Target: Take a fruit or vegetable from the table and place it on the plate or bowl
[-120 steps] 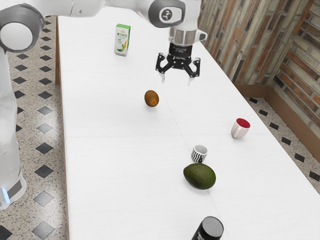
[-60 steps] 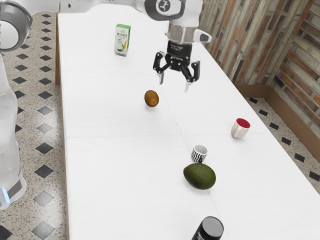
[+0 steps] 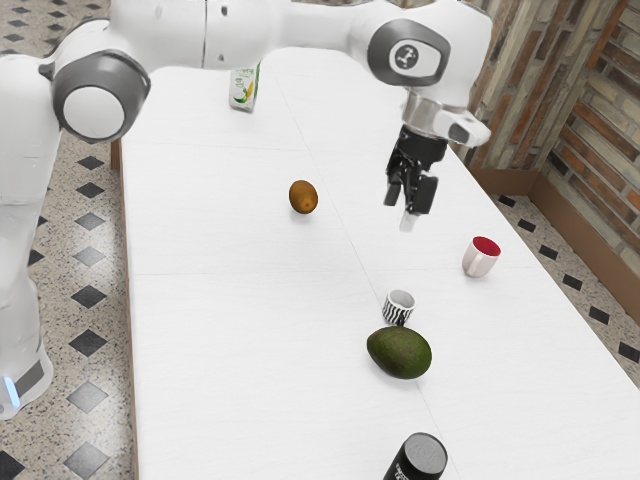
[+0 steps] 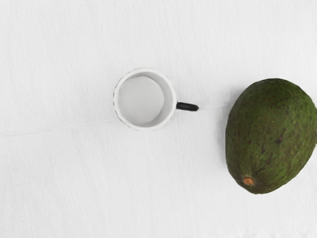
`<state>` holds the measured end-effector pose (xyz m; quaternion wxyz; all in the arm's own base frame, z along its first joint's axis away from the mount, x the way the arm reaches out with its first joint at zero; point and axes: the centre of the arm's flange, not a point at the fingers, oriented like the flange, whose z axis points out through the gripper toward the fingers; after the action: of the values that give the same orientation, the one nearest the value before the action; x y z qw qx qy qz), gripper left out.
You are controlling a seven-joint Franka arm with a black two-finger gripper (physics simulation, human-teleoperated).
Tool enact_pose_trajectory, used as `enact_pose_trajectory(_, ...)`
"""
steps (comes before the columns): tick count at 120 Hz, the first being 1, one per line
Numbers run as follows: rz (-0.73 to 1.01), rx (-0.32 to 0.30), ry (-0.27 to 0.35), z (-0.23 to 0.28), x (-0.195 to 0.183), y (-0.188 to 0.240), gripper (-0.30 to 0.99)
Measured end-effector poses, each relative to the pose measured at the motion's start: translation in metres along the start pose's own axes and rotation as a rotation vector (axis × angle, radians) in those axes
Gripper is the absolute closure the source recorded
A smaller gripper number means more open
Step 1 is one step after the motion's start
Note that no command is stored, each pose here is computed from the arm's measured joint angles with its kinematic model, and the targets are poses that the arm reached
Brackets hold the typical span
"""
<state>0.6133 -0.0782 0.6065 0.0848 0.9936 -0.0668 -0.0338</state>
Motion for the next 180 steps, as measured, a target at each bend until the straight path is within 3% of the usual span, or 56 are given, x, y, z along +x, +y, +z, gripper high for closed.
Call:
enact_pose_trajectory(8, 0.147, -0.015, -0.022, 0.003, -0.001, 0.046, 0.00)
enact_pose_trajectory(17, 0.237, -0.037, -0.101, 0.031, -0.007, 0.066, 0.00)
enact_pose_trajectory(29, 0.307, -0.064, -0.147, 0.045, -0.011, 0.071, 0.00)
enact_pose_trajectory(68, 0.446, -0.114, -0.197, 0.063, -0.011, 0.073, 0.00)
enact_pose_trajectory(95, 0.515, -0.102, -0.176, 0.055, -0.013, 0.077, 0.00)
enact_pose_trajectory(123, 0.562, -0.034, -0.065, 0.044, 0.000, 0.077, 0.00)
enact_pose_trajectory(149, 0.641, -0.030, 0.018, 0.031, -0.004, 0.108, 0.00)
enact_pose_trajectory(180, 0.643, -0.055, -0.005, 0.048, -0.012, 0.103, 0.00)
